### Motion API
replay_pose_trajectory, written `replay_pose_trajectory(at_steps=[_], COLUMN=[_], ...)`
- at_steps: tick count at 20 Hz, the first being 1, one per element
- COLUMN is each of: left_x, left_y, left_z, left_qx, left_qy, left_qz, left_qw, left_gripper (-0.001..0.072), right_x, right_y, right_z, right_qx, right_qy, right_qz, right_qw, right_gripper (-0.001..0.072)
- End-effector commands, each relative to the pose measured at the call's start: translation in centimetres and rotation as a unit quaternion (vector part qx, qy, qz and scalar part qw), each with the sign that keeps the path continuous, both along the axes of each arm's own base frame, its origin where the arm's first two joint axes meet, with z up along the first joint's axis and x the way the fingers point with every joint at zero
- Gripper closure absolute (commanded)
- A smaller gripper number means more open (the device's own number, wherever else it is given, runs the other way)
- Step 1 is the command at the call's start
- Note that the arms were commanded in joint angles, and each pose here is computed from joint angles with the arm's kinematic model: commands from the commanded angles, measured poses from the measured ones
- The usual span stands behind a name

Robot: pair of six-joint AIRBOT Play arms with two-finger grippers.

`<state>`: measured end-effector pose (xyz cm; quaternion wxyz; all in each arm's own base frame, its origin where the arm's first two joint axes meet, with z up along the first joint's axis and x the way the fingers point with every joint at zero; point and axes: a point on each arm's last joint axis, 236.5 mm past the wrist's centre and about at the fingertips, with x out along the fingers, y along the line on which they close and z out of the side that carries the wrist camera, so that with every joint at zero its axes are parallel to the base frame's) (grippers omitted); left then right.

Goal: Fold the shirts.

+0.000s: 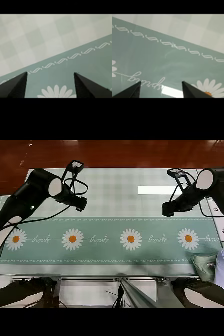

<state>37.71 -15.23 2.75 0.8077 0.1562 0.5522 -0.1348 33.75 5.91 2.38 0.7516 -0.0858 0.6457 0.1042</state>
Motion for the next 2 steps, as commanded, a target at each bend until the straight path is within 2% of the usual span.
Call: replay_pose_trajectory(at_steps=[1, 2], left_x=[0.03, 0.03], left_y=[0.03, 0.03], left_z=[0.0, 0.0], left_qx=[0.0, 0.0], left_qy=[0.0, 0.0], left_qz=[0.0, 0.0], left_qw=[1.0, 1.0], left_gripper=[0.0021, 0.0021], right_x=[0.0, 0.0], right_y=[0.04, 0.03], right_z=[-0.02, -0.02], right_qx=[0.0, 0.0], right_qy=[0.0, 0.0], right_qz=[0.001, 0.001], right_qw=[1.0, 1.0], right_gripper=[0.0127, 0.0128])
